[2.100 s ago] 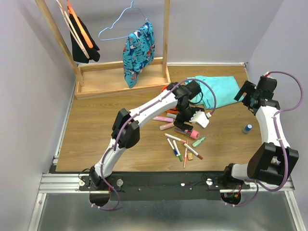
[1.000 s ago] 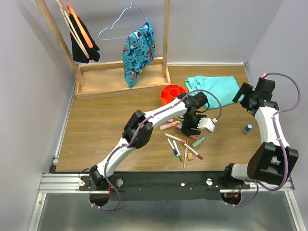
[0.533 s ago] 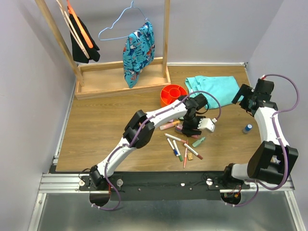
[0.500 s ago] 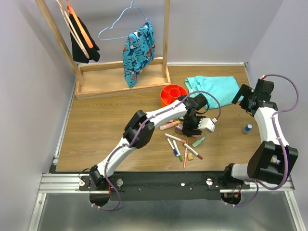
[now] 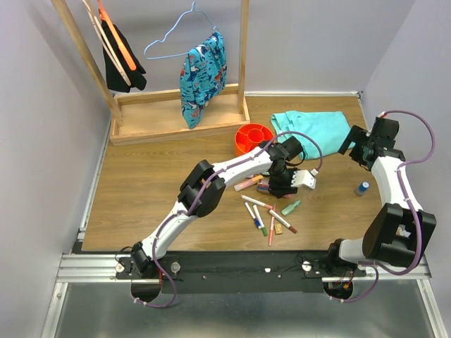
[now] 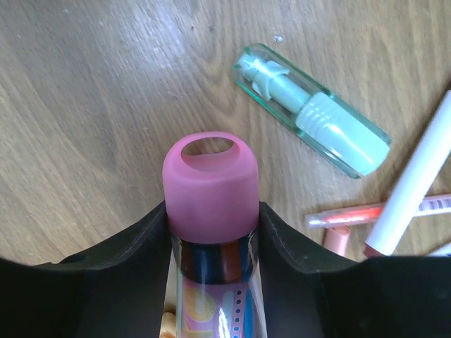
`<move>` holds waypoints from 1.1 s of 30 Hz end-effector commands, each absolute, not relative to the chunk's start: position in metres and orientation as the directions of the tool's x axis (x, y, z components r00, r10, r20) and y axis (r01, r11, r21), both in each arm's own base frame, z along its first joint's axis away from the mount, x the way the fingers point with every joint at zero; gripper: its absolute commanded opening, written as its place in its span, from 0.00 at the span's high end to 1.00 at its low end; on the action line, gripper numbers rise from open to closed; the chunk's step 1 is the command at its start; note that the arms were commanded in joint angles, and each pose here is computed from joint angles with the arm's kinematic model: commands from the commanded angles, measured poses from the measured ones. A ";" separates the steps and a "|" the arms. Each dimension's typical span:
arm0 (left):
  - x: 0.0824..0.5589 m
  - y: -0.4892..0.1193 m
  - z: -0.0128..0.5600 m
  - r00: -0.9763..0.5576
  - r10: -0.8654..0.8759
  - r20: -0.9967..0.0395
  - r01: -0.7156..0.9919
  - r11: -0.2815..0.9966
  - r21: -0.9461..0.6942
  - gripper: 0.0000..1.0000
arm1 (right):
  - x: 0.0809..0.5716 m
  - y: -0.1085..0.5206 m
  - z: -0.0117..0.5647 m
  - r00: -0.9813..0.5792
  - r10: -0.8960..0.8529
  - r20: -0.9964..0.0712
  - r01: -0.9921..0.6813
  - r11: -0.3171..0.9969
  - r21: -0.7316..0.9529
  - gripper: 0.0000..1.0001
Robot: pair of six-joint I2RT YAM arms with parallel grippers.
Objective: Sort the stationery into containers
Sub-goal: Pick up the stationery from the center of the board, then place the stationery in the storage box.
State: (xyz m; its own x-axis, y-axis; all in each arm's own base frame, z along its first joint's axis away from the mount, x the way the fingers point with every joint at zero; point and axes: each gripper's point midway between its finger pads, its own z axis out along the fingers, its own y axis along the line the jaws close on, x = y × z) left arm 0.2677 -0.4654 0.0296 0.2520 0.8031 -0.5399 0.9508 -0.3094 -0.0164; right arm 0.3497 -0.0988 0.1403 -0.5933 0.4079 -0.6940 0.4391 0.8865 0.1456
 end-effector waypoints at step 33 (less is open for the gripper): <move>0.469 -0.403 0.309 0.085 -0.218 -0.972 0.973 0.229 0.034 0.94 | 0.403 -0.102 0.202 -0.597 0.308 -0.741 0.305 0.941 0.145 0.04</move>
